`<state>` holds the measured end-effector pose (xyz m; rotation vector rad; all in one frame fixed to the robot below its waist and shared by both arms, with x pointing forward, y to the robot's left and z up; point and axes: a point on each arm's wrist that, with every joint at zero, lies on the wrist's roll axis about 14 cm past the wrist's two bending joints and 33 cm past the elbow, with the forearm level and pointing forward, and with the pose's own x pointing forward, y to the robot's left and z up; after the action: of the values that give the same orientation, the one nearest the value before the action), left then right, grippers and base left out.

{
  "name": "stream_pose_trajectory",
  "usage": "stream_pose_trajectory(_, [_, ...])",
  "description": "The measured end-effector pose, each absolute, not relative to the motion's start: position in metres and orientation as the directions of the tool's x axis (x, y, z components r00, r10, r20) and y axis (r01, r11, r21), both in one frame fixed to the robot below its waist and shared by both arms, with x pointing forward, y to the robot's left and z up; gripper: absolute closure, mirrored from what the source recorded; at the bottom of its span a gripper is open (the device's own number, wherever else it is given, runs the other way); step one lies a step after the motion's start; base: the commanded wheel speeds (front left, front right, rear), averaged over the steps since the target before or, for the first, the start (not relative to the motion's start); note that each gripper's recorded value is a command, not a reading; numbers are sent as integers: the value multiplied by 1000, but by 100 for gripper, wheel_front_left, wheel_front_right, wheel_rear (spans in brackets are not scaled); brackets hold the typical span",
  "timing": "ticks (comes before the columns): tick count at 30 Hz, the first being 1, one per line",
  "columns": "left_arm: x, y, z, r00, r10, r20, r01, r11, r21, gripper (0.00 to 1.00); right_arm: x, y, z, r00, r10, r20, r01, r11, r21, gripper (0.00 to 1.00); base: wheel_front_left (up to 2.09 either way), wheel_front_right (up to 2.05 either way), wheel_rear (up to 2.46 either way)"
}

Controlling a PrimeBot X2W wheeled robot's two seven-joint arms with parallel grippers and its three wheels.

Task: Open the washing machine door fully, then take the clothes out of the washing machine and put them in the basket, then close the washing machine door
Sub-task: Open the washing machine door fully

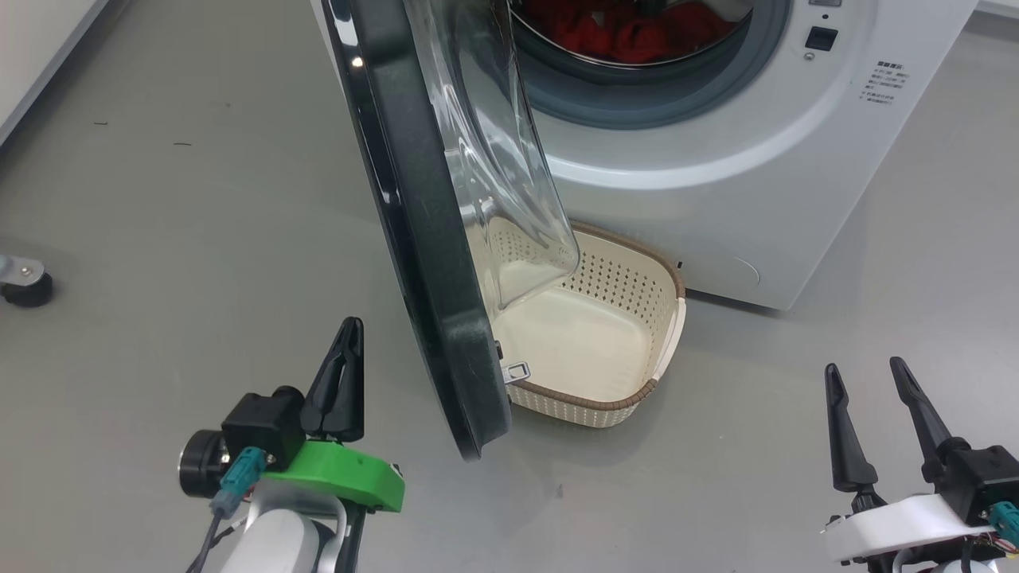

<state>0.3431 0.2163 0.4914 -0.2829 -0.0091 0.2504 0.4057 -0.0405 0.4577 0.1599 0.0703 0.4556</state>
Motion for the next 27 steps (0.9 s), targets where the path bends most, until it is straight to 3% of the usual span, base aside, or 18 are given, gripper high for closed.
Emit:
stream_pose_trajectory(16, [339,244,605,895,301,328,-235,945,-226,100,405,-37,458,887,460,-31,-451,879,155,0,0,0,0])
stream_pose_trajectory(27, [327,202,695,793,163,587,-57,979,-195,100,406,-41,459,892,451,-30,-441,884,156,0,0,0,0])
